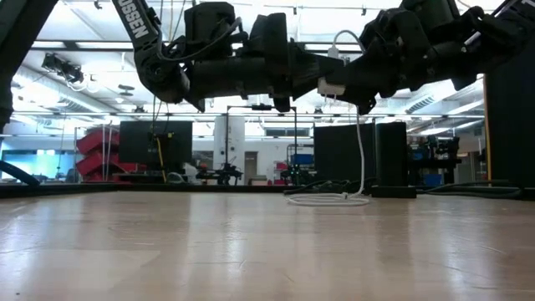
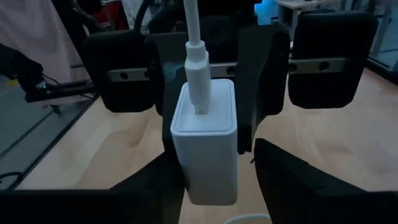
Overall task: Insert USB
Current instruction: Insert the white charger cable into the white charger adapter
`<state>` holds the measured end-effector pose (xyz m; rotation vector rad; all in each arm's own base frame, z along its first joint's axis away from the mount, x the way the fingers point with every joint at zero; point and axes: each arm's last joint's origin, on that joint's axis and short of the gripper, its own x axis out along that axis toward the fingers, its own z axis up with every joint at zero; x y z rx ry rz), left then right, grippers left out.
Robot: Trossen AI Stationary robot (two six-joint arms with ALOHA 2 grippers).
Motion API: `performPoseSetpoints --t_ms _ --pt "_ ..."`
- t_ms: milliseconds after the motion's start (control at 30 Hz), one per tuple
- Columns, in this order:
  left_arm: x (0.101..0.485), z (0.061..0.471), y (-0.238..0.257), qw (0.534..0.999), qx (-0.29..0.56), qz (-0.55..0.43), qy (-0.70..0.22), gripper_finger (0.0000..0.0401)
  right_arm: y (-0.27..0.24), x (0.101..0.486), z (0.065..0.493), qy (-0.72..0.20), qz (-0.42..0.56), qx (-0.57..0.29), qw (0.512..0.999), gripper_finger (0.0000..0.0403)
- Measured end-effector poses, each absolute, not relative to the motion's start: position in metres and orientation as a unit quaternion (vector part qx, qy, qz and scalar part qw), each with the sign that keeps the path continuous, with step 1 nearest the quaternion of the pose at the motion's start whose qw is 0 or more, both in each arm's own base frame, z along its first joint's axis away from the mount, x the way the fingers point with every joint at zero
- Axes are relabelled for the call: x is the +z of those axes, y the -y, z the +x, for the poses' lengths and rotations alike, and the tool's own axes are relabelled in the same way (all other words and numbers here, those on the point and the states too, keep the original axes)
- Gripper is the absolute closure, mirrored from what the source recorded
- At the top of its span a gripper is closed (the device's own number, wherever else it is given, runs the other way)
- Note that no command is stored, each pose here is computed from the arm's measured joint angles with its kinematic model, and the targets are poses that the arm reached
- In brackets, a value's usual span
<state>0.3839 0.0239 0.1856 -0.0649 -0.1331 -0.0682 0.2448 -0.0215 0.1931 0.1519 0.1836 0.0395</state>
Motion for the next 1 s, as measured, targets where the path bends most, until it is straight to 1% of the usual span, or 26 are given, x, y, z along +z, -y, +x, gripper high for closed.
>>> performPoseSetpoints --t_ms 100,233,367,567,600,633,767,833,900,1000 --pt "0.1855 0.3839 -0.0236 0.997 -0.034 -0.033 0.066 0.0328 0.0207 0.1923 0.2456 -0.091 0.075 0.022 0.993 0.0282" --pt "0.1855 0.3839 -0.0238 0.997 -0.030 -0.037 0.066 0.0328 0.0184 0.1938 0.2458 -0.080 0.053 0.021 0.995 0.0334" --pt "0.1863 0.3837 -0.0235 0.997 -0.033 -0.034 0.068 0.0328 0.0145 0.1954 0.2463 -0.070 0.042 0.026 0.996 0.0335" --pt "0.1854 0.3839 -0.0233 0.997 -0.036 -0.038 0.063 0.0328 0.0150 0.1920 0.2459 -0.090 0.038 0.020 0.995 0.0335" --pt "0.1851 0.3839 -0.0234 0.997 -0.036 -0.042 0.062 0.0323 0.0157 0.1914 0.2458 -0.094 0.039 0.019 0.995 0.0335" --pt "0.1848 0.3839 -0.0236 0.996 -0.038 -0.046 0.061 0.0308 0.0158 0.1908 0.2457 -0.097 0.040 0.021 0.994 0.0335" --pt "0.1849 0.3840 -0.0237 0.995 -0.045 -0.058 0.061 0.0223 0.0160 0.1896 0.2455 -0.105 0.040 0.024 0.993 0.0335" --pt "0.1853 0.3838 -0.0253 0.995 -0.044 -0.060 0.063 0.0191 0.0159 0.1888 0.2453 -0.109 0.041 0.026 0.993 0.0335" --pt "0.1867 0.3835 -0.0273 0.995 -0.041 -0.059 0.070 0.0173 0.0158 0.1872 0.2450 -0.118 0.042 0.027 0.992 0.0335" --pt "0.1910 0.3827 -0.0277 0.993 -0.040 -0.057 0.093 0.0166 0.0169 0.1856 0.2445 -0.126 0.047 0.024 0.991 0.0335"
